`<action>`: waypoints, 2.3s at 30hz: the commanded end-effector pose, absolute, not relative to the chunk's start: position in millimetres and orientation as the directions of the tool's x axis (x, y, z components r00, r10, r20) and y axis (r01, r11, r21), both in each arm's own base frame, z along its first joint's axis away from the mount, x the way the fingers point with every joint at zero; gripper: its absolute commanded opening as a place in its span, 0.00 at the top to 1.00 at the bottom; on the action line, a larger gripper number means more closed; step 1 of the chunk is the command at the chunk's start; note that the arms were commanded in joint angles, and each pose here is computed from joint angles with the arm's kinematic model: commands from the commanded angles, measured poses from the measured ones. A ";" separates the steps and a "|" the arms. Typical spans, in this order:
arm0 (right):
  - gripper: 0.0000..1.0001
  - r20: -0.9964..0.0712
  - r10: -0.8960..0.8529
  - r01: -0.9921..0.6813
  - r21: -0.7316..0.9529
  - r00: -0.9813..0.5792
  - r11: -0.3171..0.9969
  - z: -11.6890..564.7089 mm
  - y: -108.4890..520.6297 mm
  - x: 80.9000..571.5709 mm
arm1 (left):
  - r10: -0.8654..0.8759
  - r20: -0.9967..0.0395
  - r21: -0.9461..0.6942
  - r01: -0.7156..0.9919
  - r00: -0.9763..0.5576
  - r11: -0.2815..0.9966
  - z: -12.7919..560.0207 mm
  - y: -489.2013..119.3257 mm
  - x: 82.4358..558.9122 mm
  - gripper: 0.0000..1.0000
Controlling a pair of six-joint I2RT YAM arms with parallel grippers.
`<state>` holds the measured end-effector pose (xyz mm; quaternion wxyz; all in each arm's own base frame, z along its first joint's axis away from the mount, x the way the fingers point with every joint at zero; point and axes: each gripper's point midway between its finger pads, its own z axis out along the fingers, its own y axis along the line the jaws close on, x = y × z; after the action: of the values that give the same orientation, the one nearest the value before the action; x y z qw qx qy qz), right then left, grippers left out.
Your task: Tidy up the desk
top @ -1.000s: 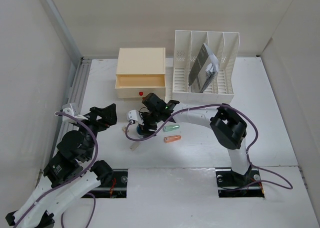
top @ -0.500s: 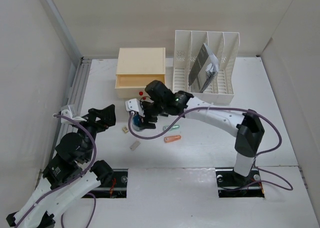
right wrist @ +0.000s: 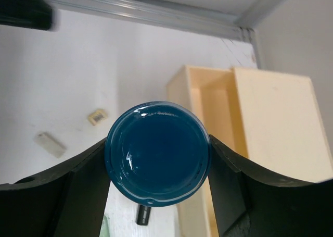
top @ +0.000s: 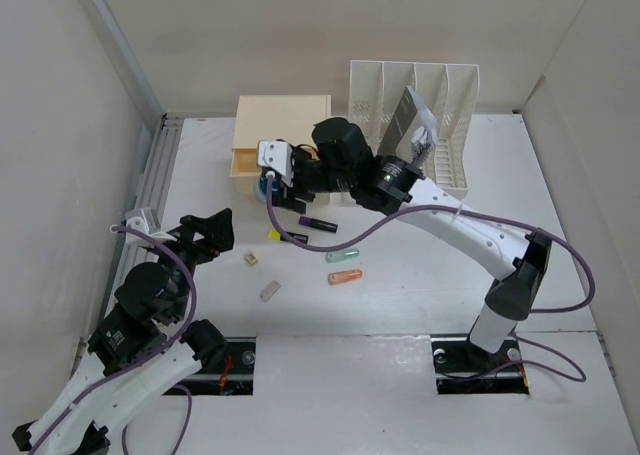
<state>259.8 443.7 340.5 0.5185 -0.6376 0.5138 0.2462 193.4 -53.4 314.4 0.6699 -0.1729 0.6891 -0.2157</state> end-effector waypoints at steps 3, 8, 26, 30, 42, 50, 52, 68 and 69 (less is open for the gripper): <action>1.00 -0.859 -0.374 -0.778 -0.489 0.350 0.395 399.6 429.0 328.2 | -0.526 -0.850 -0.527 0.059 -0.030 0.848 318.0 -55.3 195.8 0.06; 1.00 -0.826 -0.417 -0.672 -0.555 0.379 0.490 424.7 419.9 353.5 | -0.526 -0.850 -0.527 0.059 -0.030 0.848 318.0 -55.3 195.8 0.06; 1.00 -0.649 -0.671 -0.445 -0.751 0.360 0.487 406.6 403.3 377.8 | -0.531 -0.847 -0.532 0.062 -0.024 0.845 319.4 -54.0 194.4 0.06; 1.00 -0.598 -0.728 -0.409 -0.788 0.334 0.460 394.6 403.2 378.1 | -0.531 -0.847 -0.532 0.062 -0.024 0.845 319.4 -54.0 194.4 0.06; 1.00 -0.749 -0.540 -0.597 -0.647 0.384 0.474 410.2 426.9 336.3 | -0.542 -0.840 -0.542 0.069 -0.013 0.838 322.9 -52.8 193.3 0.06; 1.00 -0.925 -0.306 -0.780 -0.359 0.225 0.512 419.2 420.6 340.0 | -0.548 -0.837 -0.547 0.073 -0.008 0.834 324.3 -51.4 191.9 0.06; 1.00 -0.949 -0.257 -0.795 -0.298 0.185 0.529 418.8 412.1 351.3 | -0.548 -0.837 -0.547 0.073 -0.008 0.834 324.3 -51.4 191.9 0.06; 1.00 -0.974 0.081 -0.919 0.227 -0.212 0.323 426.8 384.7 370.4 | -0.569 -0.822 -0.568 0.078 -0.018 0.819 321.7 -59.2 196.7 0.06; 1.00 -0.977 0.077 -0.921 0.215 -0.201 0.323 426.7 384.6 370.9 | -0.563 -0.826 -0.563 0.067 -0.019 0.824 319.3 -57.4 196.8 0.06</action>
<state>401.8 368.5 375.1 0.5113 -0.3087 0.6906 0.4078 194.5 -56.0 314.9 0.6717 -0.1762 0.6833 -0.2254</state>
